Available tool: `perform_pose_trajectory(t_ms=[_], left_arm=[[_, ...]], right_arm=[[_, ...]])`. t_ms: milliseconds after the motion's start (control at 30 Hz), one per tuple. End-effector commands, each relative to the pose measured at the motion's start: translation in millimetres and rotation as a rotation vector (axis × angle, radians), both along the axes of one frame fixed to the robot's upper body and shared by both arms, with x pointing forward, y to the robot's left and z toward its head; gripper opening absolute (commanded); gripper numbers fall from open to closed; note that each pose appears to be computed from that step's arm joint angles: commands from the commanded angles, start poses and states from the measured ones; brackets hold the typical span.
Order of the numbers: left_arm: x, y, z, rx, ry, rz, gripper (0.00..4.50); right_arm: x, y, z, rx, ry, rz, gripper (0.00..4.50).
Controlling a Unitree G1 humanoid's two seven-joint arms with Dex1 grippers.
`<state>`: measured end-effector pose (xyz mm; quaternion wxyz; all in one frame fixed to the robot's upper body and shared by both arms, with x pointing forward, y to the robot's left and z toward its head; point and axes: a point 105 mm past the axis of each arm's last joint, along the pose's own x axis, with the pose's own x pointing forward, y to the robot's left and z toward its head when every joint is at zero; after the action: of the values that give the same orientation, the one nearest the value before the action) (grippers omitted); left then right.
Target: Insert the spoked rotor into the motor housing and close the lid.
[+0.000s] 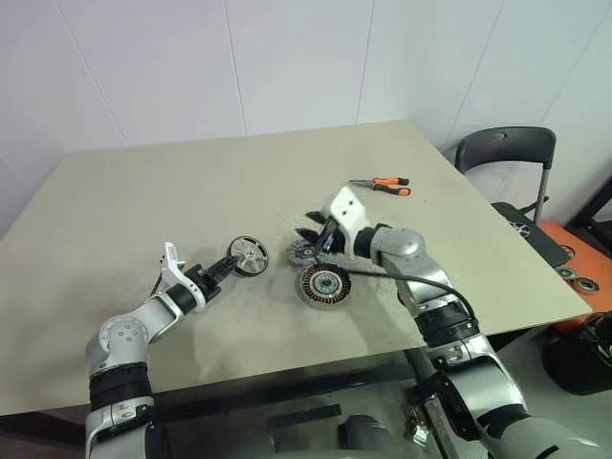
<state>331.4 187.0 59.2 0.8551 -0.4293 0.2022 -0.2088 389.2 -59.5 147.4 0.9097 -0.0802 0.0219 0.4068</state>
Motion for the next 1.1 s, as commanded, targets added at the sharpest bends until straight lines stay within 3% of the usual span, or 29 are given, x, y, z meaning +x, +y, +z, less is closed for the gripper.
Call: perform_pose_trajectory(t_ms=[33, 200, 333, 667, 1100], left_arm=[[2, -3, 31, -0.048, -0.098, -0.041, 0.63], [-6, -11, 91, -0.260, -0.252, -0.114, 0.63], [-16, -21, 104, -0.348, -0.253, -0.162, 0.63], [-41, -76, 68, -0.356, -0.066, -0.356, 0.63], [-33, -110, 35, -0.373, 0.080, -0.462, 0.63]], right_arm=[[1, -21, 56, 0.197, -0.050, -0.033, 1.95], [-8, -50, 54, 0.230, 0.018, -0.055, 1.95], [-9, -62, 29, 0.177, 0.066, -0.120, 1.95], [-17, -47, 10, 0.129, 0.085, -0.113, 1.95], [-18, -42, 0, 0.097, 0.083, -0.122, 1.95]])
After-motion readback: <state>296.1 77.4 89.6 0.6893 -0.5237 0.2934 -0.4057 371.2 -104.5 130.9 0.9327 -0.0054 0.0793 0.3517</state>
